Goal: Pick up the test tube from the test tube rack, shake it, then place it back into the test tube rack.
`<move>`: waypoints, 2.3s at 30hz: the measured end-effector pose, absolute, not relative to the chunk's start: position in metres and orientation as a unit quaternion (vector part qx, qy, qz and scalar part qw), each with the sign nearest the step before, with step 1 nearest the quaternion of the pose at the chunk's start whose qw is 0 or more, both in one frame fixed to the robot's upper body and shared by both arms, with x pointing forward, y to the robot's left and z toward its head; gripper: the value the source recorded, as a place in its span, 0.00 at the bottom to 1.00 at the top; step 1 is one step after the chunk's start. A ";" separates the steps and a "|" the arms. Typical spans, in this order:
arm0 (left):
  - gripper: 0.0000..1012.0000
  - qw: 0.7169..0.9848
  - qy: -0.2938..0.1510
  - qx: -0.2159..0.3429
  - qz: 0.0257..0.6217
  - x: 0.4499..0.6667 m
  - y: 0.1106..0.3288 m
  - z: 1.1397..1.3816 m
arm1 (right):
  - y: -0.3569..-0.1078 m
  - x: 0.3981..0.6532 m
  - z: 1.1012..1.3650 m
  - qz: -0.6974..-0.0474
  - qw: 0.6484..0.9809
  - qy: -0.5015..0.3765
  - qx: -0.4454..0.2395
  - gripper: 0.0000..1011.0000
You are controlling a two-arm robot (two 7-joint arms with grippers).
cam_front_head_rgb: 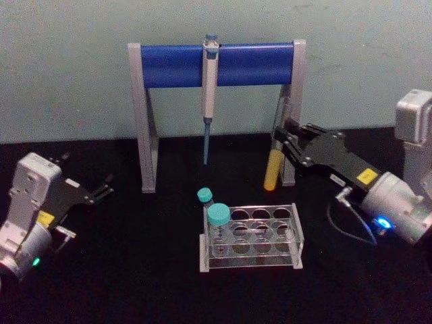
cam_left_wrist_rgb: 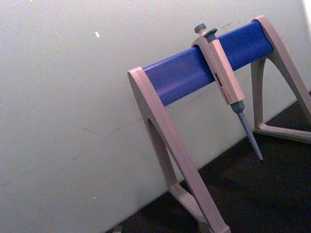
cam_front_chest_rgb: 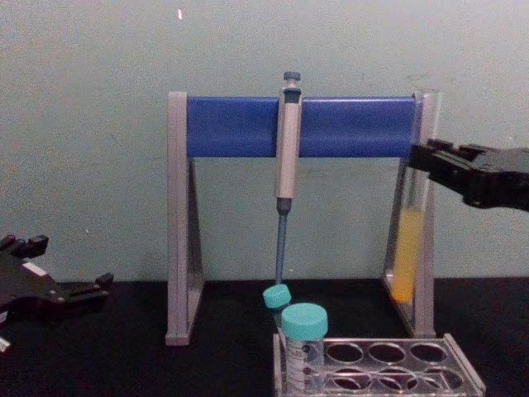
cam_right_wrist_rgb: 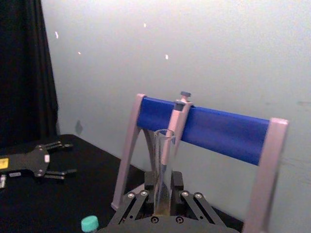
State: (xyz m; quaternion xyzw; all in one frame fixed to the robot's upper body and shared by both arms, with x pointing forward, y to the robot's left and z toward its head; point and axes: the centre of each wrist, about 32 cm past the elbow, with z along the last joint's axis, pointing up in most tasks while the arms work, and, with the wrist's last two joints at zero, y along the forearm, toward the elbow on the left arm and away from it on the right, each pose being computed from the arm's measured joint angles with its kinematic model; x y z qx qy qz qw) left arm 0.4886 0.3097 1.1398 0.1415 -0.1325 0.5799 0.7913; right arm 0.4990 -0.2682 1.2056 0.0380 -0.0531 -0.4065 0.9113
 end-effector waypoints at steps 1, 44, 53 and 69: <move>0.99 0.791 -0.132 0.142 0.580 0.489 0.310 1.140 | -0.269 0.498 1.206 -0.408 0.911 -0.053 0.037 0.22; 0.99 0.791 -0.132 0.141 0.580 0.489 0.310 1.140 | -0.254 0.509 1.210 -0.389 0.918 -0.056 0.048 0.22; 0.99 0.791 -0.132 0.142 0.580 0.489 0.310 1.140 | -0.256 0.509 1.209 -0.390 0.918 -0.056 0.047 0.22; 0.99 0.791 -0.132 0.141 0.580 0.489 0.310 1.140 | -0.258 0.500 1.209 -0.376 0.924 -0.057 0.047 0.22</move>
